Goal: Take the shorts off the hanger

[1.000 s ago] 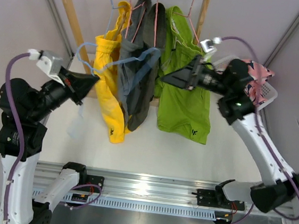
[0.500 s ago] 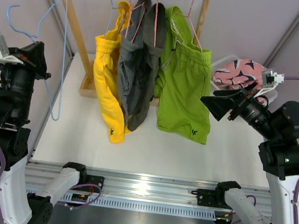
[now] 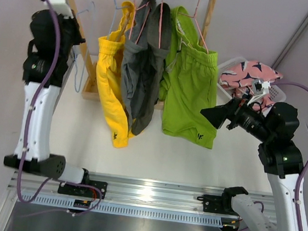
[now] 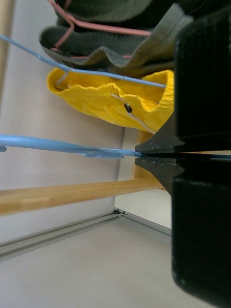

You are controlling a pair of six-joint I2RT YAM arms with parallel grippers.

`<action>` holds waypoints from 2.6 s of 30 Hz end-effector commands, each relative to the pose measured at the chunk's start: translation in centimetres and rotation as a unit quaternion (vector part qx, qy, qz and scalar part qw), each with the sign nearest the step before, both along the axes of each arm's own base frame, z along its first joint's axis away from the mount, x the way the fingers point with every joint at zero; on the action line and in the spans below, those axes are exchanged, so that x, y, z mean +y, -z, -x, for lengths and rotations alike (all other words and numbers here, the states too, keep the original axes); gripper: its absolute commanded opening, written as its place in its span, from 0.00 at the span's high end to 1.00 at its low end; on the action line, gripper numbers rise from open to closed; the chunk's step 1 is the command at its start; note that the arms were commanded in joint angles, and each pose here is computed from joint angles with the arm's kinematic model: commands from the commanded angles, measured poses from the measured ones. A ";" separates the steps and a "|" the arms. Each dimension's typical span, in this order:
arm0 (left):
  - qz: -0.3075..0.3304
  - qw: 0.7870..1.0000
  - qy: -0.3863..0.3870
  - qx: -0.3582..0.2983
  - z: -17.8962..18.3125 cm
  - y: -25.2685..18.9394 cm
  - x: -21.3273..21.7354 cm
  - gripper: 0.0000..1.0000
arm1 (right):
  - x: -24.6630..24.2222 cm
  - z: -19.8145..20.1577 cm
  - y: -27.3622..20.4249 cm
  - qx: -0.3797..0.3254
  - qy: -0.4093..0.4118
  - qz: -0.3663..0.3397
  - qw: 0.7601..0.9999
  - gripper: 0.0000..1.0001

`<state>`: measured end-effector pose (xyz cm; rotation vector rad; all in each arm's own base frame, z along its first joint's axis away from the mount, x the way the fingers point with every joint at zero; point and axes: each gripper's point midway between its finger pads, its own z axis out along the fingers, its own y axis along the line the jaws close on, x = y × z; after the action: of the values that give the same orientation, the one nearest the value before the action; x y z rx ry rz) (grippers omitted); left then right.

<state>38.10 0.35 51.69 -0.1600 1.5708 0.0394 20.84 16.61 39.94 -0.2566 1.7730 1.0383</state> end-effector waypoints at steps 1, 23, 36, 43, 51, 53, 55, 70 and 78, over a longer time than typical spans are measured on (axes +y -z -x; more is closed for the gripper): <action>-0.002 1.000 0.000 -0.002 -1.5 -1.1 0.0 1.00 | -0.2 -0.1 0.6 -0.006 0.003 0.008 1.000 0.01; 0.032 0.996 0.078 0.014 -15.6 2.3 -1.6 1.00 | 1.3 -1.1 6.3 0.048 -0.034 -0.017 0.998 0.00; 0.036 0.996 0.051 0.066 -14.1 5.3 0.3 0.76 | 1.3 -0.6 6.0 0.049 -0.035 -0.024 0.998 0.00; 0.036 0.998 0.060 -0.002 -7.6 -0.8 -0.2 0.20 | 1.1 -0.1 5.7 0.049 -0.029 -0.031 0.998 0.01; 0.053 0.987 0.143 -0.041 -2.6 -3.8 -3.6 0.19 | 0.9 0.2 5.6 0.050 -0.020 -0.034 0.998 0.01; 0.054 0.984 0.163 -0.054 -1.7 -4.7 -4.3 0.22 | 0.8 0.4 5.6 0.052 -0.017 -0.035 0.998 0.00; 0.052 0.972 0.222 -0.051 -1.2 -4.6 -7.5 0.26 | 0.7 0.5 5.6 0.052 -0.015 -0.034 0.998 0.01; 0.034 0.970 0.238 0.033 -6.6 1.6 -11.3 0.27 | 0.4 1.0 5.7 0.051 -0.008 -0.024 0.998 0.01; 0.022 0.976 0.205 0.069 -9.1 4.6 -11.0 0.35 | 0.3 0.8 6.4 0.058 -0.008 -0.019 0.998 0.01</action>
<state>46.93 -10.93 46.16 0.1392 1.7431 -0.3699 20.04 17.11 33.35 -0.1762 1.8696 1.1338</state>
